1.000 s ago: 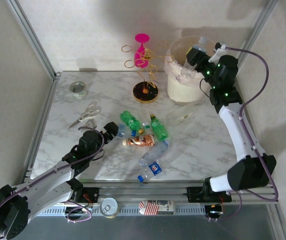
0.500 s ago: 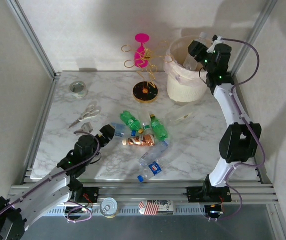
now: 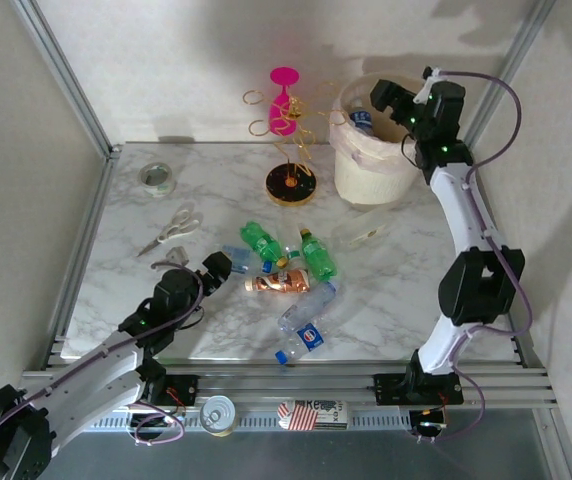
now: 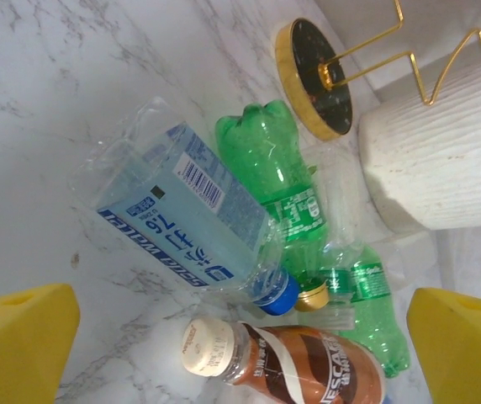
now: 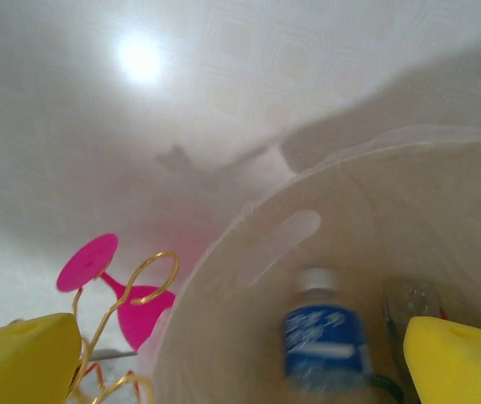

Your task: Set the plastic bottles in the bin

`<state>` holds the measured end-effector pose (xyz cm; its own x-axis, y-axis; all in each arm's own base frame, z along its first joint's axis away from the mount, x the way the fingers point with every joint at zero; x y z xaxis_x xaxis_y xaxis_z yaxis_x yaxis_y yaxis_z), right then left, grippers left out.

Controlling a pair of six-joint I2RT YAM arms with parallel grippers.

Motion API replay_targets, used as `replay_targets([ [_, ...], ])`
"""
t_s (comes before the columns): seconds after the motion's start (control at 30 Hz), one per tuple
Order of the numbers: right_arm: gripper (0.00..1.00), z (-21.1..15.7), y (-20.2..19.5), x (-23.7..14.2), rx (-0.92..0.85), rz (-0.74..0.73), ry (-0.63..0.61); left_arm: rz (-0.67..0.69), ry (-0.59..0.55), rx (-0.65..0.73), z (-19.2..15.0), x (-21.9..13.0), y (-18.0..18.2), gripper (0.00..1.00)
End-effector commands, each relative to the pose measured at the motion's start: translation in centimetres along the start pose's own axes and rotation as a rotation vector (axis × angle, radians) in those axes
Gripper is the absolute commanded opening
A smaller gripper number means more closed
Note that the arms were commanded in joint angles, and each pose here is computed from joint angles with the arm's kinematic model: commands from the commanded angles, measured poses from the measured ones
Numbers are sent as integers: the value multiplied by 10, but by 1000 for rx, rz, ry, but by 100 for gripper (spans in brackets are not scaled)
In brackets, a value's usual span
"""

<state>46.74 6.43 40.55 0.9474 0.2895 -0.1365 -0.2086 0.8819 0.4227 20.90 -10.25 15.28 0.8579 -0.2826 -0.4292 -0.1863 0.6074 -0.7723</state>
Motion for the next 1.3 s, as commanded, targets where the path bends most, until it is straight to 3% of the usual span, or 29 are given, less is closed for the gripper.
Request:
replay_targets([
  [0.0,99,6,24,-43,-65,22,-38,-95,-11,45,13,0,-31,100],
  [0.3,99,-122,53,-125,48,136,130,-145,43,187,10,7,-68,99],
  [0.4,99,-169,53,-146,122,164,200,-145,87,256,-2,6,-78,100],
  [0.6,99,-226,43,-172,243,153,283,-168,226,403,-34,-4,-88,97],
  [0.77,99,-245,24,-177,259,26,299,-223,415,486,-73,-18,-88,89],
  [0.9,99,-245,22,-176,257,24,281,-234,575,594,-115,-34,-83,84],
  [1.17,99,-243,23,-176,261,34,265,-186,701,793,-174,-56,-80,84],
  [1.27,99,-241,25,-176,247,45,263,-201,740,858,-193,-61,-86,79],
])
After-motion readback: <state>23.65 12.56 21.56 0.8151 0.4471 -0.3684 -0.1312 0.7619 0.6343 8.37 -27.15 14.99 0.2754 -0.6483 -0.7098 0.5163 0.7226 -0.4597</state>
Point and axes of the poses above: each hand's point on the last joint's axis, 136 mm out from that joint toward the fingers, its own x axis out along the fingers, its own y axis along the line the jaws close on, z = x × y, the point moved 7 cm from there along -x, back along the fingers, and after that the axes turned 3 degrees about -x, right-handed, at the moved point
